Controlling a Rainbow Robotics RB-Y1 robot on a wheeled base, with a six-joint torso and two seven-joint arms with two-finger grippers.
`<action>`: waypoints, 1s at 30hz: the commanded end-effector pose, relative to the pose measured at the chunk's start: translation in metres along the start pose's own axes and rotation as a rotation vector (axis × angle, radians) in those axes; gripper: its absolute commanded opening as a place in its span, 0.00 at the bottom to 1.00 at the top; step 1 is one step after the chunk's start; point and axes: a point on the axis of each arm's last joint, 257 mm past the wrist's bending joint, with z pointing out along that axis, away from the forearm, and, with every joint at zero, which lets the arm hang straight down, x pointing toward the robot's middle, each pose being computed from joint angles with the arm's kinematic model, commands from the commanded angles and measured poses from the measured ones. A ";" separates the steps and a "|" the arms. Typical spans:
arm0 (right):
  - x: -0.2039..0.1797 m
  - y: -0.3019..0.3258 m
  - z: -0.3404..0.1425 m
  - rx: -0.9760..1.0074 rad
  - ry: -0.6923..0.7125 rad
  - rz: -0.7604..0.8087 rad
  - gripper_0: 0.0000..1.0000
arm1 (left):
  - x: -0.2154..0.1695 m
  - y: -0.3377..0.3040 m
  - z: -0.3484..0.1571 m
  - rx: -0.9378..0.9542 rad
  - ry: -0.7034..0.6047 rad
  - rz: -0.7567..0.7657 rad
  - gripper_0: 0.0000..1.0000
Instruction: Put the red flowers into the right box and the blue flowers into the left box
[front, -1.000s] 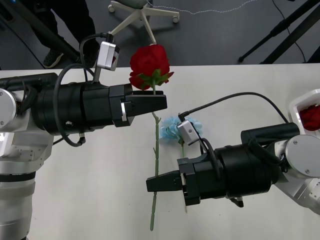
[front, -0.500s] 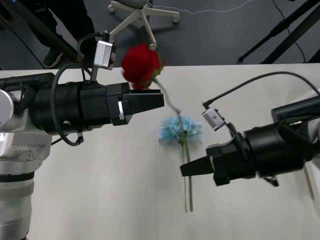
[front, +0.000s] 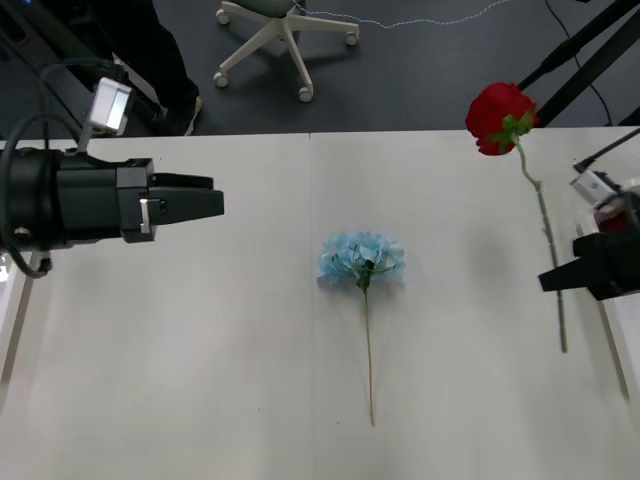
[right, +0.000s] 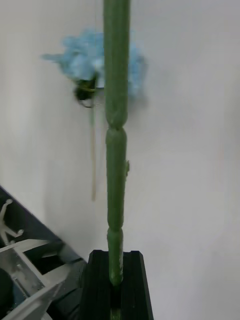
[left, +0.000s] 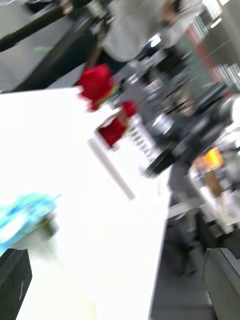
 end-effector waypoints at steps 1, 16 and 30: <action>-0.003 -0.054 -0.054 0.164 -0.032 0.015 0.00 | -0.002 0.023 -0.043 -0.142 0.060 -0.051 1.00; 0.038 -0.212 -0.174 0.544 -0.024 0.096 0.00 | 0.035 0.079 -0.130 -0.236 0.222 0.145 1.00; 0.077 -0.299 -0.212 0.759 0.022 0.081 0.00 | 0.058 0.089 -0.170 -0.255 0.433 0.507 1.00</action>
